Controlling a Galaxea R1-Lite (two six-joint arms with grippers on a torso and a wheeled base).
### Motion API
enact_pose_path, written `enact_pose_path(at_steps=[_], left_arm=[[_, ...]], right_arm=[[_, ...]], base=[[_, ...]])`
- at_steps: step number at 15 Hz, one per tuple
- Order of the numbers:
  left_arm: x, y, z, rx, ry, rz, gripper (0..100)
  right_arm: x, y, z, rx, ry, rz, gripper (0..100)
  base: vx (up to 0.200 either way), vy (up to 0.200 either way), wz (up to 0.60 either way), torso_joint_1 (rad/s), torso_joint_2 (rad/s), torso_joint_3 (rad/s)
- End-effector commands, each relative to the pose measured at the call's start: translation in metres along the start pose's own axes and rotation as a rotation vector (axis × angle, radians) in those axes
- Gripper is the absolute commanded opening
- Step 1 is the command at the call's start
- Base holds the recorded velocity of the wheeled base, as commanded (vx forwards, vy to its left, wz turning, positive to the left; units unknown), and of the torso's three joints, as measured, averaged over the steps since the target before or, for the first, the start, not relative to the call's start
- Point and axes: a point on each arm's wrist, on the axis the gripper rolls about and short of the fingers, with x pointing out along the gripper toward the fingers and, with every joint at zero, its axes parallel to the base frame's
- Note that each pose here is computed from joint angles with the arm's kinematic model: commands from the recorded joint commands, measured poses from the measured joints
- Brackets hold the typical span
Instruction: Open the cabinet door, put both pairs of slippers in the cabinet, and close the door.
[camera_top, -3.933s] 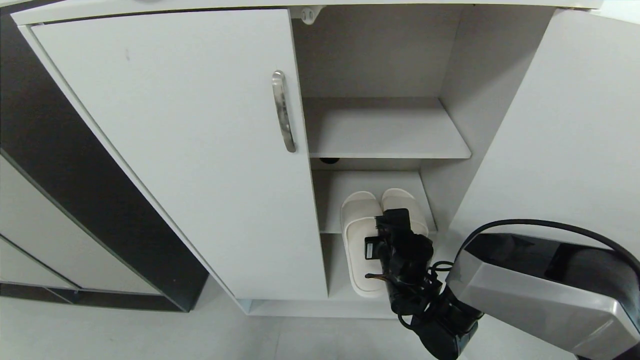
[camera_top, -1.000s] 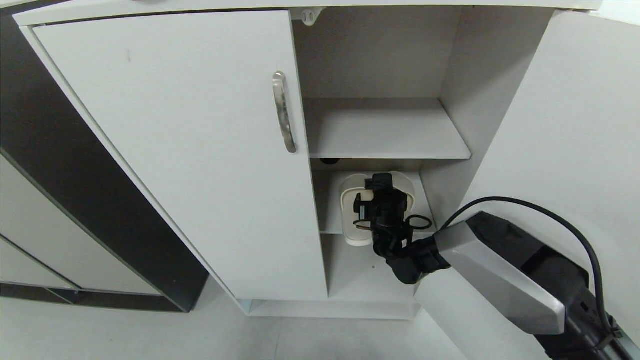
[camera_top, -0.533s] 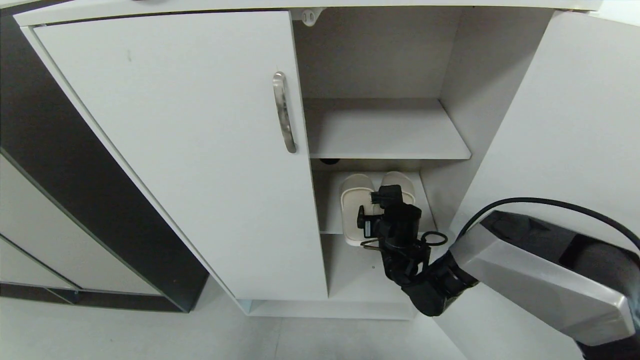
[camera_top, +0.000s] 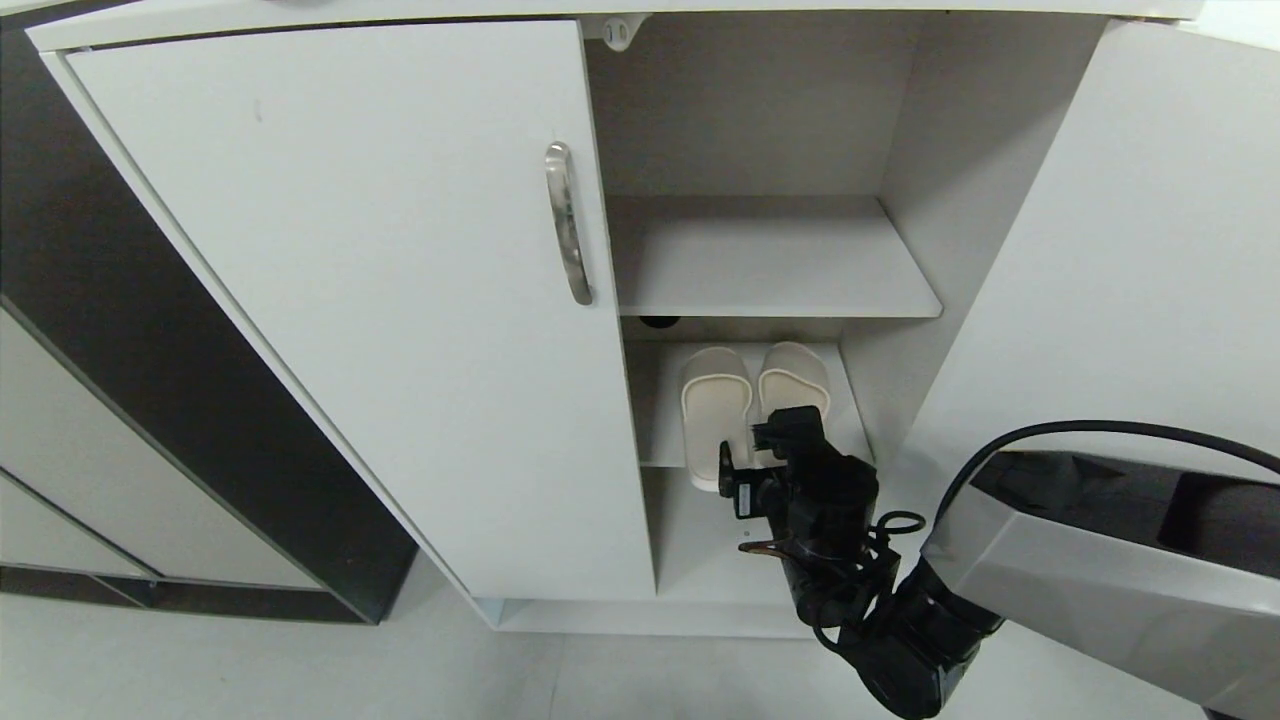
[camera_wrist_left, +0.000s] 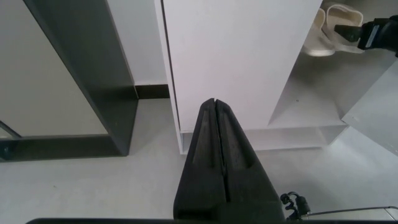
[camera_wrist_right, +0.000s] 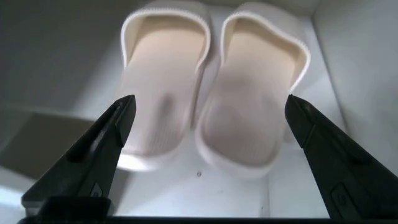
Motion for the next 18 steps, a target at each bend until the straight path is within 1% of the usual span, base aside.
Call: enact_pose_path(at_steps=[1,5,10,16,18], left_arm=[[0.000,0.000,0.000,0.000,0.002,0.000,0],[0.000,0.000,0.000,0.000,0.002,0.000,0],[0.000,0.000,0.000,-0.002,0.002,0.000,0],[0.000,0.000,0.000,-0.002,0.002,0.000,0],[0.000,0.000,0.000,-0.002,0.002,0.002,0]], right_arm=[[-0.003,0.003,-0.003,-0.007,0.008,0.011,100],[-0.006,0.006,-0.004,-0.013,0.014,0.021,100],[-0.008,0.004,-0.011,-0.026,0.031,0.022,100],[-0.009,0.003,-0.012,-0.025,0.030,0.022,100],[-0.011,0.002,-0.015,-0.035,0.042,0.022,100]], base=[[-0.200,0.000,0.00,0.007,0.00,-0.002],[-0.200,0.000,0.00,-0.001,0.00,0.004],[0.000,0.000,0.00,0.000,0.00,0.000],[0.000,0.000,0.00,0.000,0.00,0.000],[0.000,0.000,0.00,0.000,0.00,0.000]])
